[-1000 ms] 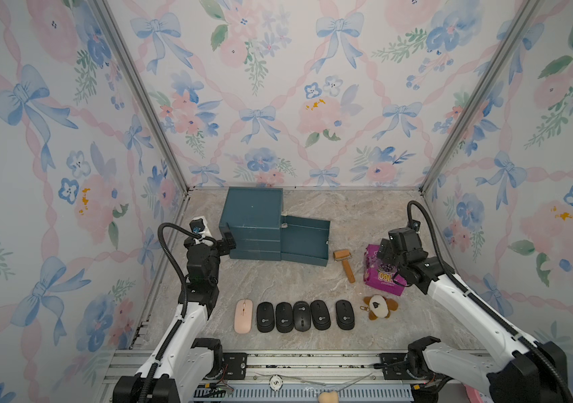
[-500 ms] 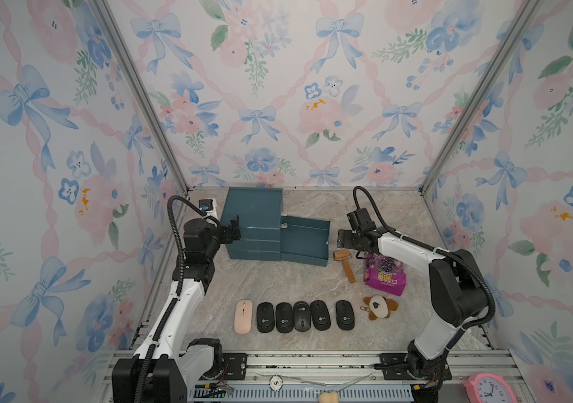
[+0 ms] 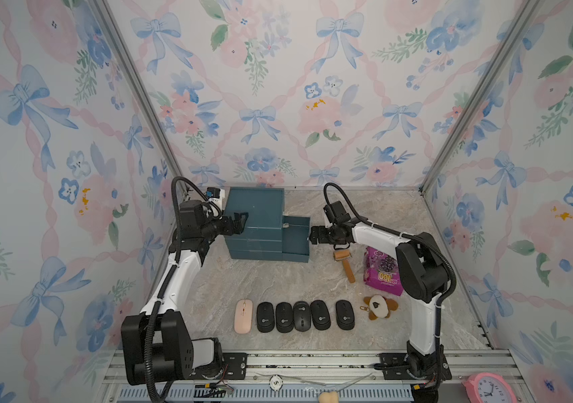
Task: Take the mice out of the drawer
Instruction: Close the drawer of the storage box.
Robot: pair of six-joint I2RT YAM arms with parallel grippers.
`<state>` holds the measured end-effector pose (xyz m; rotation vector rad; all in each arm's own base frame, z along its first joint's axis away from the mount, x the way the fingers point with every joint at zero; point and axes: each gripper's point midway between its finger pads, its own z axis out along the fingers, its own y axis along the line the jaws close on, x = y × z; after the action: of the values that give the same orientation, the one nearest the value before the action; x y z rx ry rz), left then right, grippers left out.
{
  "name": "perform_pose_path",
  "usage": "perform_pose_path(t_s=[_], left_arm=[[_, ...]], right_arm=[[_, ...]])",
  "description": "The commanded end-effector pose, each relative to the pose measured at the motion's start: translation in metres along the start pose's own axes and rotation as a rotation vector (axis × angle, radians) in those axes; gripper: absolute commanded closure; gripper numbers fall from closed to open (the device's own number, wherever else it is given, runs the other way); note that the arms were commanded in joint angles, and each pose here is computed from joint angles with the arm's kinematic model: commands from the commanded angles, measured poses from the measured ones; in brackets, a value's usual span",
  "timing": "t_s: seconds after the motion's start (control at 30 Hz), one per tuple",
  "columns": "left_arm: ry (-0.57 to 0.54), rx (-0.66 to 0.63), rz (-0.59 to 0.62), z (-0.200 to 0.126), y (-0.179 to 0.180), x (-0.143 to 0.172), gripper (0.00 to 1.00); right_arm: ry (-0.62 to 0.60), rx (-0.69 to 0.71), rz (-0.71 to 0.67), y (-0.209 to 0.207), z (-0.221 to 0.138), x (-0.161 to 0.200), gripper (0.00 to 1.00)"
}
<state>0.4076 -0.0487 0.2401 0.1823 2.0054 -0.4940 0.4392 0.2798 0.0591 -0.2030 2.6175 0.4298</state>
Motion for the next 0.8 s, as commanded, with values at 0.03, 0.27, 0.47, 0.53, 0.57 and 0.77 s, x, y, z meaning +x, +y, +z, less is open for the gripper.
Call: perform_pose_path(t_s=[0.03,0.27,0.47,0.53,0.57,0.77], left_arm=[[0.032,0.122,-0.006,0.0,-0.022,0.006,0.02],[0.044,0.136,0.0,0.001,-0.029,0.012,0.02],[0.037,0.021,-0.005,-0.001,-0.015,0.015,0.02],[0.017,-0.117,-0.013,-0.006,0.007,0.019,0.02],[-0.001,-0.217,-0.02,-0.011,0.023,0.022,0.02],[-0.123,-0.581,-0.049,-0.044,0.082,0.062,0.02]], right_arm=[[0.047,-0.116,-0.049,0.054,0.011,0.007,0.04],[0.05,-0.197,-0.036,0.096,0.021,0.008,0.04],[-0.026,-0.127,0.002,0.075,-0.002,-0.002,0.04],[-0.071,-0.068,0.021,0.053,-0.019,-0.008,0.04],[-0.091,-0.038,0.03,0.039,-0.03,-0.011,0.04],[-0.208,0.252,0.058,-0.072,-0.106,-0.004,0.04]])
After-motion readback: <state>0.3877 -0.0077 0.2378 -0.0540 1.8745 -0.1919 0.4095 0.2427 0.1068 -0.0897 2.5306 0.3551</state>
